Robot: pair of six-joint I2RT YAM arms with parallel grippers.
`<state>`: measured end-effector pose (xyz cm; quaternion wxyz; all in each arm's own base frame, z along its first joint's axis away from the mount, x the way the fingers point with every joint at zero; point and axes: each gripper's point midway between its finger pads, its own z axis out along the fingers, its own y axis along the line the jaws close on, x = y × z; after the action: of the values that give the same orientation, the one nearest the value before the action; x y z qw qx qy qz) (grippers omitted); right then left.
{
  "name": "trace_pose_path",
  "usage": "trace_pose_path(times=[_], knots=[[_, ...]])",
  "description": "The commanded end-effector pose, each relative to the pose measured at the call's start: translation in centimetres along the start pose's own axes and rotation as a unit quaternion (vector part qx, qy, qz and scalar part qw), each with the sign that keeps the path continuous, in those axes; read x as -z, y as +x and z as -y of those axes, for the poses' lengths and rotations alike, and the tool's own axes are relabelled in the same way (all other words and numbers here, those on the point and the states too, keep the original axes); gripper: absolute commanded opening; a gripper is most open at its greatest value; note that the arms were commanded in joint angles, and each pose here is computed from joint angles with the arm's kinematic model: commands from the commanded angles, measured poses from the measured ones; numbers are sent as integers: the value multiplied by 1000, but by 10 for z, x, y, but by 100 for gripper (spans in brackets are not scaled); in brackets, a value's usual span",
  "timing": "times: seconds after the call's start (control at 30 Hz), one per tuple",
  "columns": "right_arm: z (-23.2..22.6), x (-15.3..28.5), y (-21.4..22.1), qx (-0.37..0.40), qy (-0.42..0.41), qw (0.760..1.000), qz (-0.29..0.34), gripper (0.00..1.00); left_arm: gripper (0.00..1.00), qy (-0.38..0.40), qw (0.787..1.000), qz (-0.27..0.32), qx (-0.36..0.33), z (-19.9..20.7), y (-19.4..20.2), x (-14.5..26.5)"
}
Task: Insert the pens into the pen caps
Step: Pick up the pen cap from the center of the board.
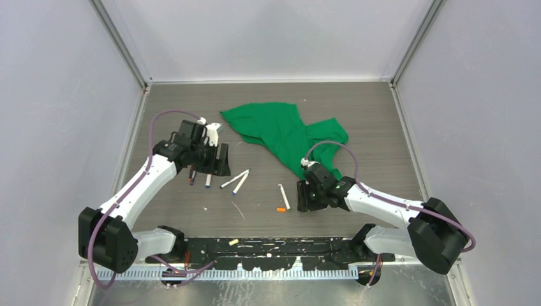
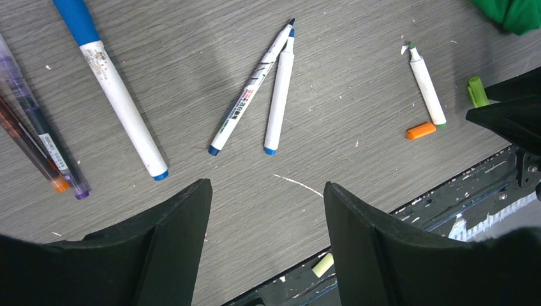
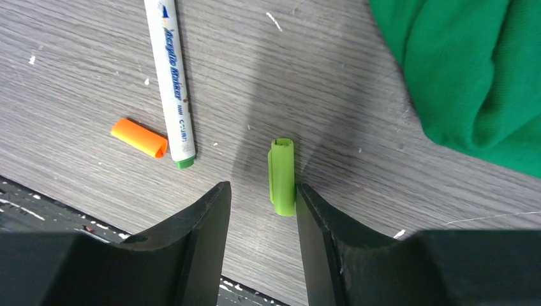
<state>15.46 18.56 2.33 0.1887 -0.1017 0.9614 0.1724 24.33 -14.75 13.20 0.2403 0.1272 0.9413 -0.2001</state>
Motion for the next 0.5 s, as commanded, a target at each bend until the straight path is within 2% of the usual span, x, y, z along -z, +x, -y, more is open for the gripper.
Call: trace_pose_path(times=[0.0, 0.17, 0.47], knots=[[6, -5, -1, -5, 33, 999, 8, 48, 67, 12, 1000, 14, -14, 5, -8, -2], [6, -6, 6, 7, 58, 998, 0, 47, 68, 11, 1000, 15, -14, 5, -8, -1], [7, -8, 20, 13, 91, 996, -6, 38, 68, 14, 1000, 16, -15, 6, -8, -1]])
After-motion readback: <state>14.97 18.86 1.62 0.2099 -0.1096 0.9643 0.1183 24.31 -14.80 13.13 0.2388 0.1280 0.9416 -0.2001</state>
